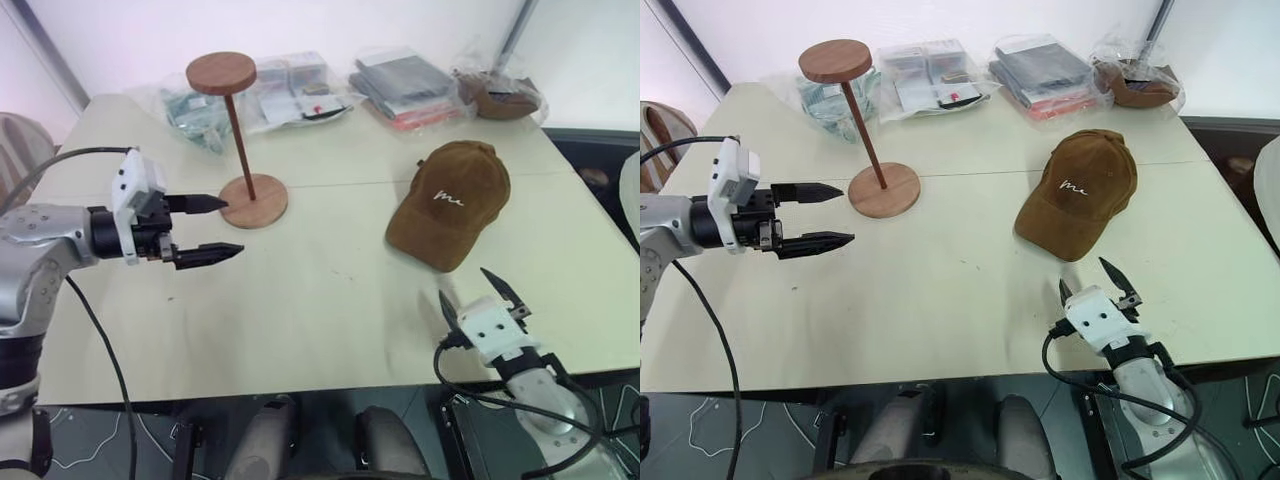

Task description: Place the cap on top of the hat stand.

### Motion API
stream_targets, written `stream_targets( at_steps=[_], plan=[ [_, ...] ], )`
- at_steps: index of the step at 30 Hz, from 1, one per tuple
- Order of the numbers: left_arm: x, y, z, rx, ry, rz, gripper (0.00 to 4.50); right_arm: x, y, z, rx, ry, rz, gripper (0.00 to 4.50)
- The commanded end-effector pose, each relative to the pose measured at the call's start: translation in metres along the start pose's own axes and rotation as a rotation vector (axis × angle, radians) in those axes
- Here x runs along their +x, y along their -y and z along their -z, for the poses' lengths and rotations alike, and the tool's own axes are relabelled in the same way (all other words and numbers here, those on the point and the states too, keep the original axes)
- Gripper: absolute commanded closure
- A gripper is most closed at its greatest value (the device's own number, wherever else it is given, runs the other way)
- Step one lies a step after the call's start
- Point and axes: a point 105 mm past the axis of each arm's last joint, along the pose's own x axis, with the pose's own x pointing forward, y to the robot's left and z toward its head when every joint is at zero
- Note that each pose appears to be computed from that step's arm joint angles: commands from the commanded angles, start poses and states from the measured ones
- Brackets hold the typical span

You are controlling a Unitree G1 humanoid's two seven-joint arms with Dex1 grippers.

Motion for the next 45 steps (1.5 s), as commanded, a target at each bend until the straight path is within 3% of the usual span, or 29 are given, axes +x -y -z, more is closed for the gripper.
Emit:
stream_targets(
  at_steps=[1, 17, 28, 38, 41, 45],
  plan=[
    [-0.007, 0.002, -0.010, 0.039, 0.003, -0.016, 0.00, 0.007, -0.001, -0.006, -0.025, 0.044, 0.021, 0.85],
    [-0.018, 0.011, -0.012, 0.045, -0.021, -0.085, 0.00, 0.050, -0.016, 0.026, -0.095, -0.092, 0.067, 0.85],
    [-0.021, 0.013, -0.013, 0.052, -0.029, -0.110, 0.00, 0.050, -0.006, 0.053, -0.243, -0.251, 0.183, 0.85],
    [-0.019, 0.012, -0.015, 0.063, -0.029, -0.119, 0.00, 0.050, 0.001, 0.060, -0.308, -0.310, 0.237, 0.85],
    [-0.018, 0.012, -0.015, 0.066, -0.028, -0.120, 0.00, 0.051, 0.002, 0.058, -0.316, -0.298, 0.244, 1.64],
    [-0.017, 0.012, -0.015, 0.070, -0.027, -0.118, 0.00, 0.051, 0.004, 0.052, -0.322, -0.260, 0.273, 3.70]
  ],
)
